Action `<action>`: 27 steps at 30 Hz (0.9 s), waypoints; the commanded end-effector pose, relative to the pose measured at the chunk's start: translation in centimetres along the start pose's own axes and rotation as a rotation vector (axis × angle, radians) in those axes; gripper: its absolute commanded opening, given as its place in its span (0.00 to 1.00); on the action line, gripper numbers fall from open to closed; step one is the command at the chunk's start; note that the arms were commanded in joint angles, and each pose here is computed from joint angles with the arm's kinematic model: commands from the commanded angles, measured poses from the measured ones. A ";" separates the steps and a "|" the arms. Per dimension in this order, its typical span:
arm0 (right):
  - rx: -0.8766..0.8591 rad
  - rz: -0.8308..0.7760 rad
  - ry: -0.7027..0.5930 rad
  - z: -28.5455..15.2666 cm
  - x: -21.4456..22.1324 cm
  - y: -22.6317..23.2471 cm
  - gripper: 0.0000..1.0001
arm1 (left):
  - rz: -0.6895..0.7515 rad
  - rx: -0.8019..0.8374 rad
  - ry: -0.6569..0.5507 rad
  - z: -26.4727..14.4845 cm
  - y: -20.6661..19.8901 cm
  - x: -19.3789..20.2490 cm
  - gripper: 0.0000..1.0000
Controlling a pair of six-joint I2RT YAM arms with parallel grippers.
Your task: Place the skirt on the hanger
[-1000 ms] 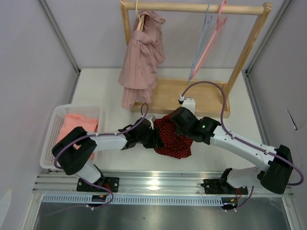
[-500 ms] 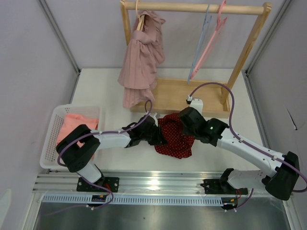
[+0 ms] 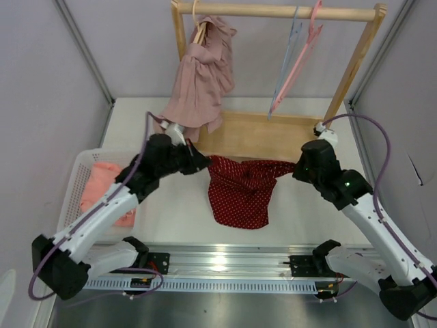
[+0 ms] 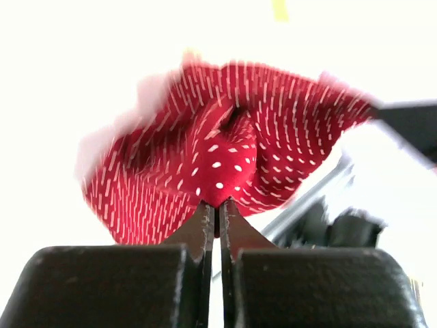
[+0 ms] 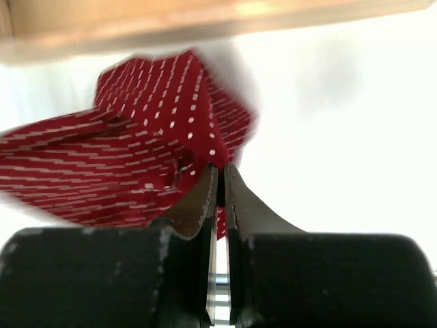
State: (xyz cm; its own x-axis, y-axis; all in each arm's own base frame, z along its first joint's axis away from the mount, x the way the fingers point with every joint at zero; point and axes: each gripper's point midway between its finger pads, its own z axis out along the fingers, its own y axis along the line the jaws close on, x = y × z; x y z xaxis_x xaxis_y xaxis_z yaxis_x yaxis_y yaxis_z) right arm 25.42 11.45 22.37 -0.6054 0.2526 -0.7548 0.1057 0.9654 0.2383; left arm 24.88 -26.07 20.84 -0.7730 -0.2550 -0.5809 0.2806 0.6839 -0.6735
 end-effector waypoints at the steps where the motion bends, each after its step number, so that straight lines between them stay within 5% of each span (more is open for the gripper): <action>1: -0.047 0.038 -0.075 -2.7 -3.8 -0.7 0.00 | 0.066 0.013 -0.118 -5.3 -1.7 -5.2 0.00; 14: -0.233 0.170 -0.286 -11.7 -12.7 0.1 0.00 | 0.091 0.132 -0.367 -15.9 -7.9 -11.3 0.00; 27: -0.467 0.162 -0.455 -20.5 -14.6 2.0 0.00 | 0.206 0.262 -0.422 -23.4 -11.4 -8.2 0.00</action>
State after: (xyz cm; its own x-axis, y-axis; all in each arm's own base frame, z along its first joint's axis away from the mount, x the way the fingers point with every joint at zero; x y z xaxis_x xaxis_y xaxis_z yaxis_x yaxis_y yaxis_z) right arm 20.44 9.60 42.66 -0.3291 0.4766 -0.8152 -0.1899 0.8122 0.5516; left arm 16.97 -17.21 40.82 -0.4994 -0.4047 -0.7660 0.5156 0.5718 -0.6382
